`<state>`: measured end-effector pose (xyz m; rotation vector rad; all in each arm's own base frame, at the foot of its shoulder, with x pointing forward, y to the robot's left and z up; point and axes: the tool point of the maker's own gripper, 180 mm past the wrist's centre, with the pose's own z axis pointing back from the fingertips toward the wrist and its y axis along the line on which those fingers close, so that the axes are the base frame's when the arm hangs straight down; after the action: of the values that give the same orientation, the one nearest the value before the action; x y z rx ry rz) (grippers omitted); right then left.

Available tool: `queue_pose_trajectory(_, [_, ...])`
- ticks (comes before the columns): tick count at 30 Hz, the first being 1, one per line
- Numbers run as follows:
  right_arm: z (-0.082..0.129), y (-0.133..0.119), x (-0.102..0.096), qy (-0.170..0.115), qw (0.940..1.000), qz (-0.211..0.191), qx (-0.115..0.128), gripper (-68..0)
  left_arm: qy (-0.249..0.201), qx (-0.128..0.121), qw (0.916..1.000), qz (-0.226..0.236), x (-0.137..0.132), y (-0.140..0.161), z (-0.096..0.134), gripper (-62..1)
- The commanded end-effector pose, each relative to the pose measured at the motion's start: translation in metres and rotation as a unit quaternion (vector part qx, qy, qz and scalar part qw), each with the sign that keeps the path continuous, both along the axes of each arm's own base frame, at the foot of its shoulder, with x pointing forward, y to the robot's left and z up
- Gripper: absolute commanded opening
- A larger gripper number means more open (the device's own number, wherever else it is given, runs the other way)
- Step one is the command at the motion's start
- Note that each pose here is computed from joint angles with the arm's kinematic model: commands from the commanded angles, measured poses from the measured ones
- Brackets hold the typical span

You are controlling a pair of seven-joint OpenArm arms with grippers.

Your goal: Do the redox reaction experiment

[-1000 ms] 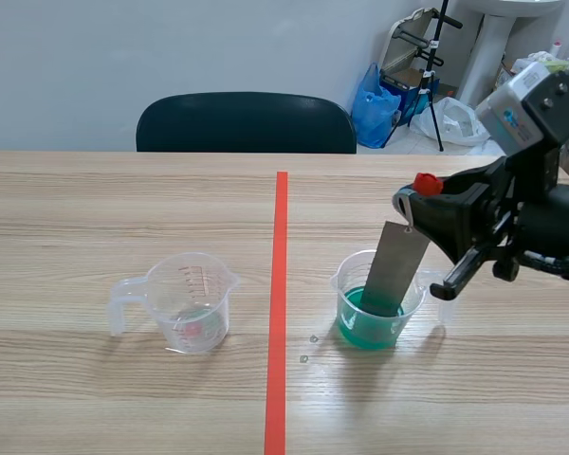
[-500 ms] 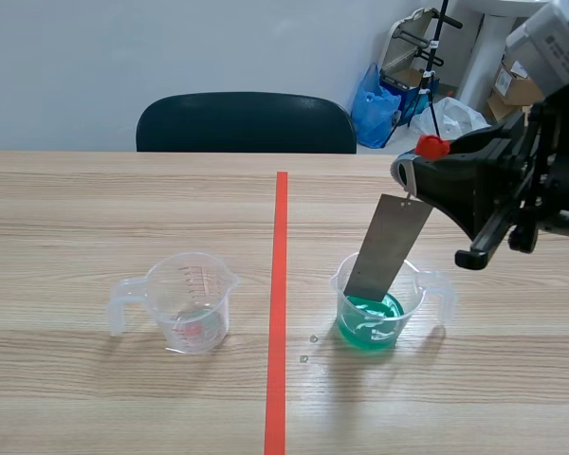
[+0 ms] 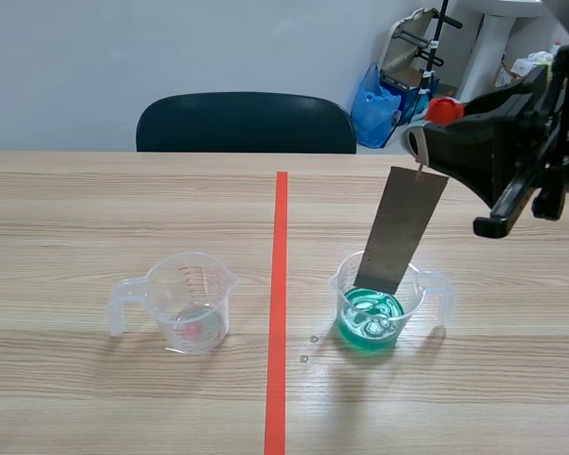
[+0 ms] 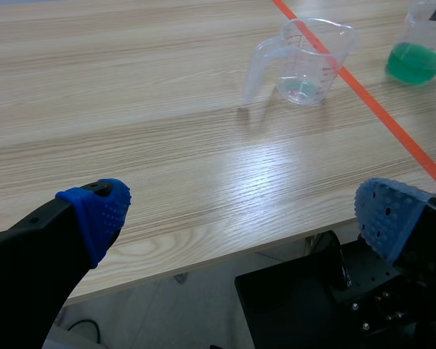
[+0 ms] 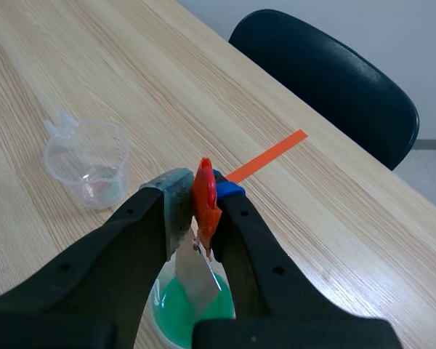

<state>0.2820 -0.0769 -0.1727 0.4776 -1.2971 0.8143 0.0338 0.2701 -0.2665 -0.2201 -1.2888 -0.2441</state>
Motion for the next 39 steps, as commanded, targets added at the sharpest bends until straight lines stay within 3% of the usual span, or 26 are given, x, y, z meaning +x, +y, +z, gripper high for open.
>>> queue_pose_trajectory(1, [0.015, 0.001, 0.002, -0.023, 0.9997, 0.003, -0.002, -65.5, -0.014, -0.008, 0.9999, 0.001, 0.003, -0.002, 0.006, 1.4])
queue_pose_trajectory(7, [0.023, 0.002, -0.001, -0.029, 0.9993, 0.005, -0.021, -65.6, -0.014, -0.008, 0.9999, 0.001, 0.003, -0.002, 0.006, 1.4])
queue_pose_trajectory(22, [0.036, 0.004, -0.005, -0.041, 0.9985, 0.002, -0.037, -65.6, -0.014, -0.008, 0.9999, 0.001, 0.003, -0.002, 0.006, 1.4])
queue_pose_trajectory(39, [0.036, 0.004, -0.005, -0.041, 0.9985, 0.002, -0.037, -65.5, -0.014, -0.008, 0.9999, 0.001, 0.003, -0.002, 0.006, 1.4])
